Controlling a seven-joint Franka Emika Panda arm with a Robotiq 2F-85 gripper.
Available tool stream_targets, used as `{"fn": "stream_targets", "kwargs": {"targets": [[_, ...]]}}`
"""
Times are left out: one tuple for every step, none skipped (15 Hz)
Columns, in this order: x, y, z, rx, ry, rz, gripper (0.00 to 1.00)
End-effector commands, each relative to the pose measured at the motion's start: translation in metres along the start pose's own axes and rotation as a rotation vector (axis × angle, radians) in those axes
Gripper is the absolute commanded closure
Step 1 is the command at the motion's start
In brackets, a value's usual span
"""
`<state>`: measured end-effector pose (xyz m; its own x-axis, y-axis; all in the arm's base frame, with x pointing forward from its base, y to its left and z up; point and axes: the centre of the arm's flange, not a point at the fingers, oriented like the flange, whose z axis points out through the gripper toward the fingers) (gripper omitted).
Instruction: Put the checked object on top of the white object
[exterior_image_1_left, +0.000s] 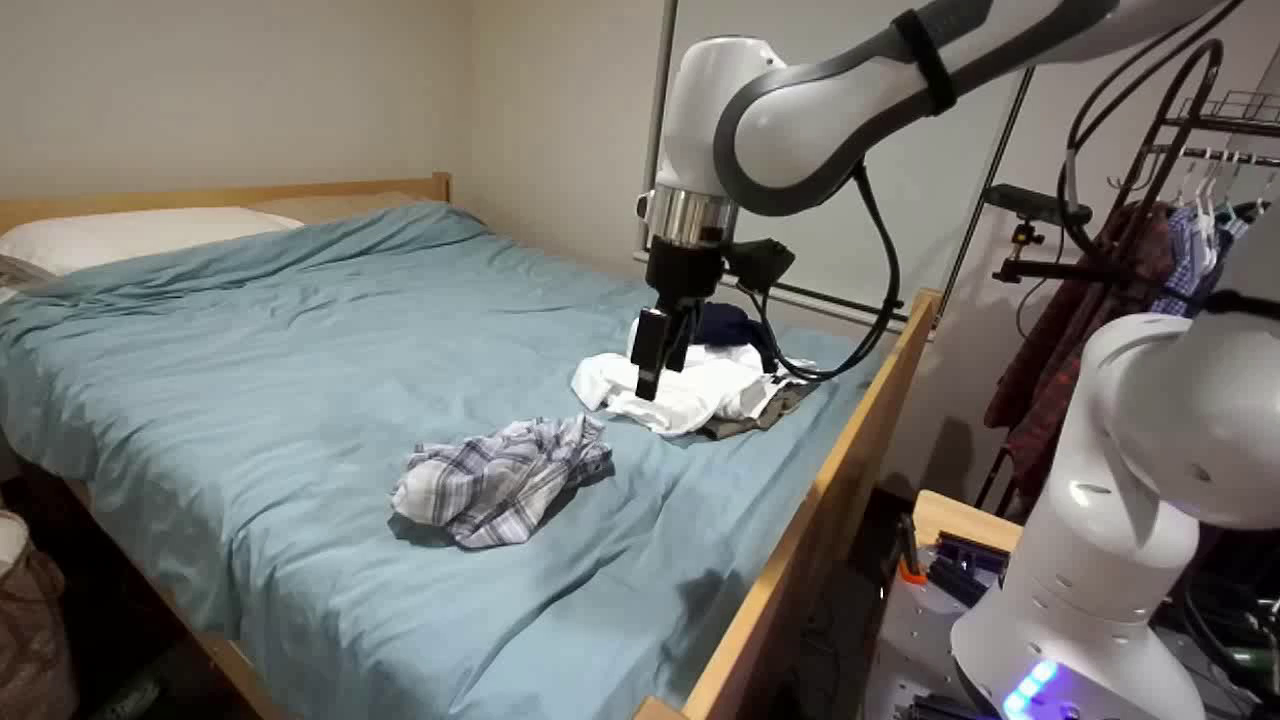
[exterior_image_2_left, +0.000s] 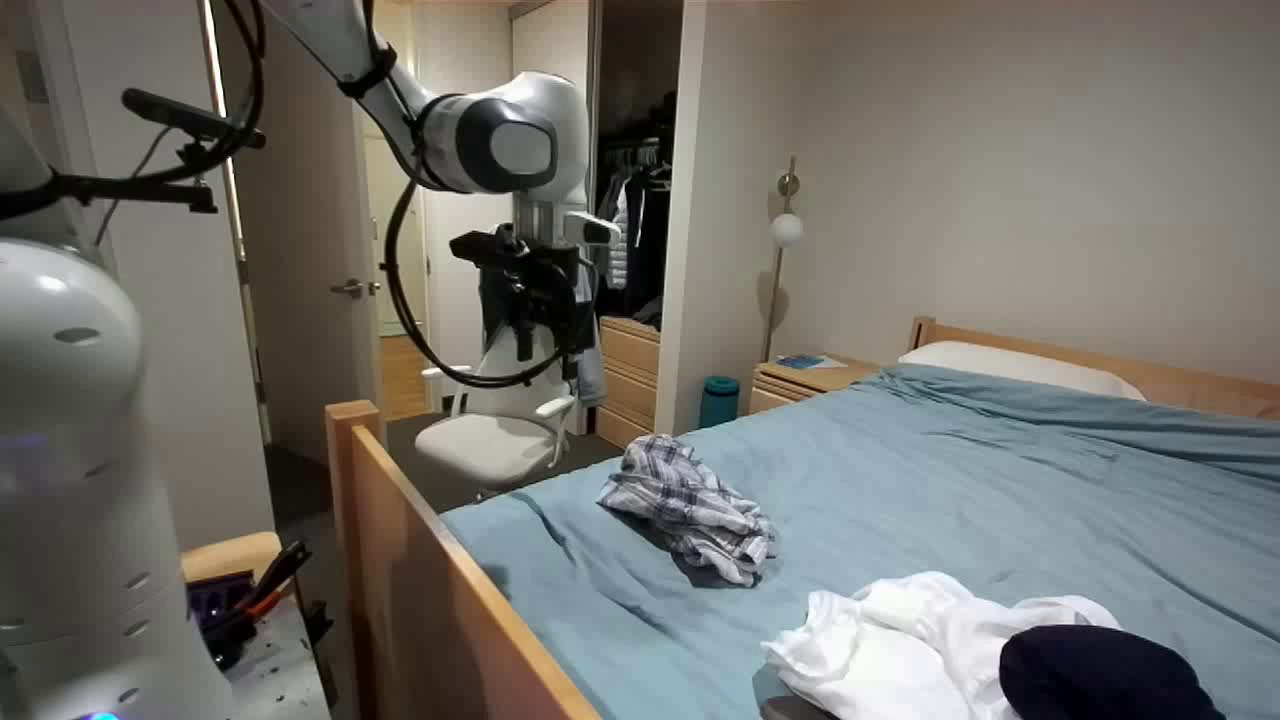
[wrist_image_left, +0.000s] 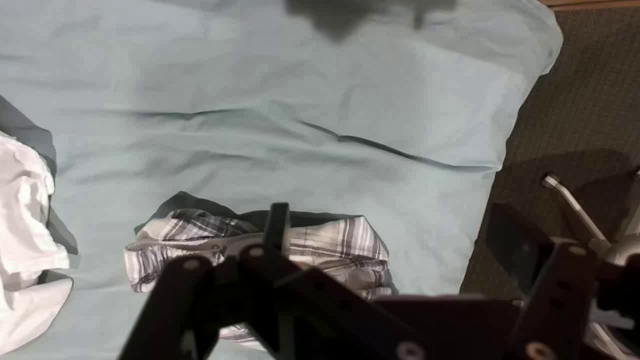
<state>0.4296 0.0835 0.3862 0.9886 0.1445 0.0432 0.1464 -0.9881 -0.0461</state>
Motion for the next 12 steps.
{"fn": "stream_targets", "kwargs": {"targets": [[0.0, 0.0, 0.0, 0.0, 0.0, 0.0, 0.0], [0.0, 0.0, 0.0, 0.0, 0.0, 0.0, 0.0], [0.01, -0.003, 0.001, -0.002, 0.0, 0.055, 0.0], [0.023, -0.007, 0.005, -0.039, 0.012, 0.154, 0.0], [0.034, -0.013, 0.009, -0.046, 0.001, 0.202, 0.0], [0.054, -0.024, 0.017, -0.054, 0.011, 0.261, 0.0], [0.067, -0.031, 0.022, -0.06, 0.018, 0.316, 0.0], [0.086, -0.042, 0.032, -0.066, 0.04, 0.37, 0.0], [0.098, -0.05, 0.038, -0.072, 0.05, 0.422, 0.0], [0.113, -0.058, 0.045, -0.08, 0.054, 0.473, 0.0], [0.123, -0.059, 0.048, -0.089, 0.045, 0.523, 0.0], [0.082, -0.038, 0.036, -0.06, 0.048, 0.431, 0.0]]}}
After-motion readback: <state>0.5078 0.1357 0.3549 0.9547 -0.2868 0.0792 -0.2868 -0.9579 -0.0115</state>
